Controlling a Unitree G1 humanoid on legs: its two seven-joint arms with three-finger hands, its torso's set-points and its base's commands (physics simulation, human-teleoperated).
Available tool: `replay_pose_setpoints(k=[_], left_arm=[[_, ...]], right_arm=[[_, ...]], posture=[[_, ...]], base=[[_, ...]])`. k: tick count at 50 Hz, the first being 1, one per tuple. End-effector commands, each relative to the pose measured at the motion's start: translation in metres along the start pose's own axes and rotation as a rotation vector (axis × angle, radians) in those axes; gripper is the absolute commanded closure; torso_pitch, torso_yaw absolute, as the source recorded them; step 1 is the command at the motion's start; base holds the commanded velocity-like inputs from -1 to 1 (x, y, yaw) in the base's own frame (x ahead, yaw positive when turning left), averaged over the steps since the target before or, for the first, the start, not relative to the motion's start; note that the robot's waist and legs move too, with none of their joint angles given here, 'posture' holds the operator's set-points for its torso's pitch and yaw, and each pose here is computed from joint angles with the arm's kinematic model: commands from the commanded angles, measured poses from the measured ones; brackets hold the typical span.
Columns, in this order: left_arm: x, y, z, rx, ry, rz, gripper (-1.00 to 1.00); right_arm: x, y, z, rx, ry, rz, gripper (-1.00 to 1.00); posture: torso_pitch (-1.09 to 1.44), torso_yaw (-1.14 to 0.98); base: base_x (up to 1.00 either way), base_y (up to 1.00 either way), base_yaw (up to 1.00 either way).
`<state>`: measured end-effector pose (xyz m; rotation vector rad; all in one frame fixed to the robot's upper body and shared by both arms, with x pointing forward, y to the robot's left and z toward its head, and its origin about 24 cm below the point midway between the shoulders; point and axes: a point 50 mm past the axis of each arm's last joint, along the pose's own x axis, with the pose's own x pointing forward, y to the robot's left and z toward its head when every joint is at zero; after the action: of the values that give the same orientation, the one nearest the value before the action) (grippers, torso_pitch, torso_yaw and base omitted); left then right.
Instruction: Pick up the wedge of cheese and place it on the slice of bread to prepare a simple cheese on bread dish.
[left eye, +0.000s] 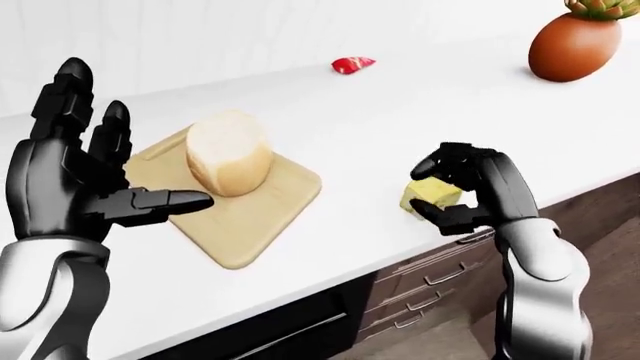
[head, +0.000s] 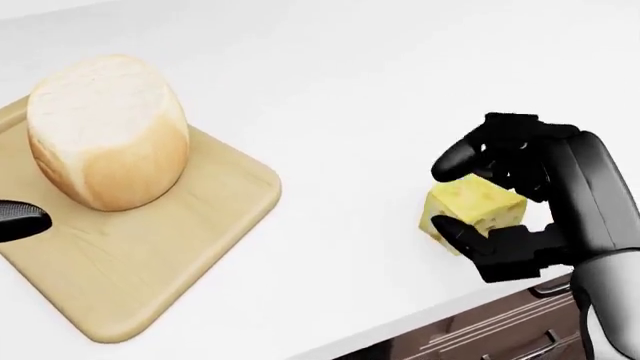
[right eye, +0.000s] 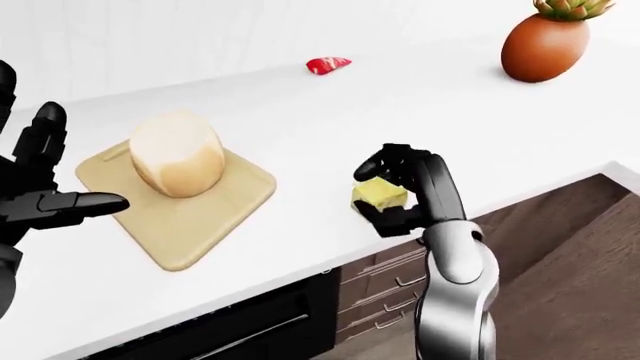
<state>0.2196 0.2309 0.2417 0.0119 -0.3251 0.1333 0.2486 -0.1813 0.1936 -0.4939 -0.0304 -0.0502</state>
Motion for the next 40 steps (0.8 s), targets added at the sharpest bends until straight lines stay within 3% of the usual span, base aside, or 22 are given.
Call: replay_pose_setpoints(k=[1,4,15,22,26,33,40], left_arm=[[-0.001,-0.001,0.012,0.011,-0.069,-0.001,-1.00],[-0.002,-0.001,0.012,0.010,-0.069,-0.001,-1.00],[-0.005,0.002,0.021,0.009,-0.082,0.004,-1.00],[-0.004,0.002,0.023,0.005,-0.087,0.003,-1.00],[-0.005,0.003,0.021,0.007,-0.084,0.003,-1.00],[-0.006,0.005,0.025,0.005,-0.097,0.006,-1.00],[-0.007,0.006,0.023,0.001,-0.096,0.006,-1.00]], right_arm=[[-0.003,-0.004,0.015,-0.017,-0.070,-0.013,0.78],[-0.001,-0.006,0.026,-0.033,-0.094,-0.010,1.00],[0.022,-0.006,0.101,-0.089,-0.210,0.032,1.00],[0.050,0.019,0.142,-0.109,-0.290,0.090,1.00],[0.062,0.042,0.166,-0.123,-0.388,0.169,1.00],[0.074,0.064,0.208,-0.120,-0.477,0.253,1.00],[0.091,0.074,0.243,-0.104,-0.534,0.281,1.00]], posture=[[0.00,0.00],[0.00,0.00],[0.00,0.00],[0.00,0.00],[0.00,0.00],[0.00,0.00],[0.00,0.00]], base=[[0.00,0.00,0.00],[0.00,0.00,0.00],[0.00,0.00,0.00],[0.00,0.00,0.00],[0.00,0.00,0.00],[0.00,0.00,0.00],[0.00,0.00,0.00]])
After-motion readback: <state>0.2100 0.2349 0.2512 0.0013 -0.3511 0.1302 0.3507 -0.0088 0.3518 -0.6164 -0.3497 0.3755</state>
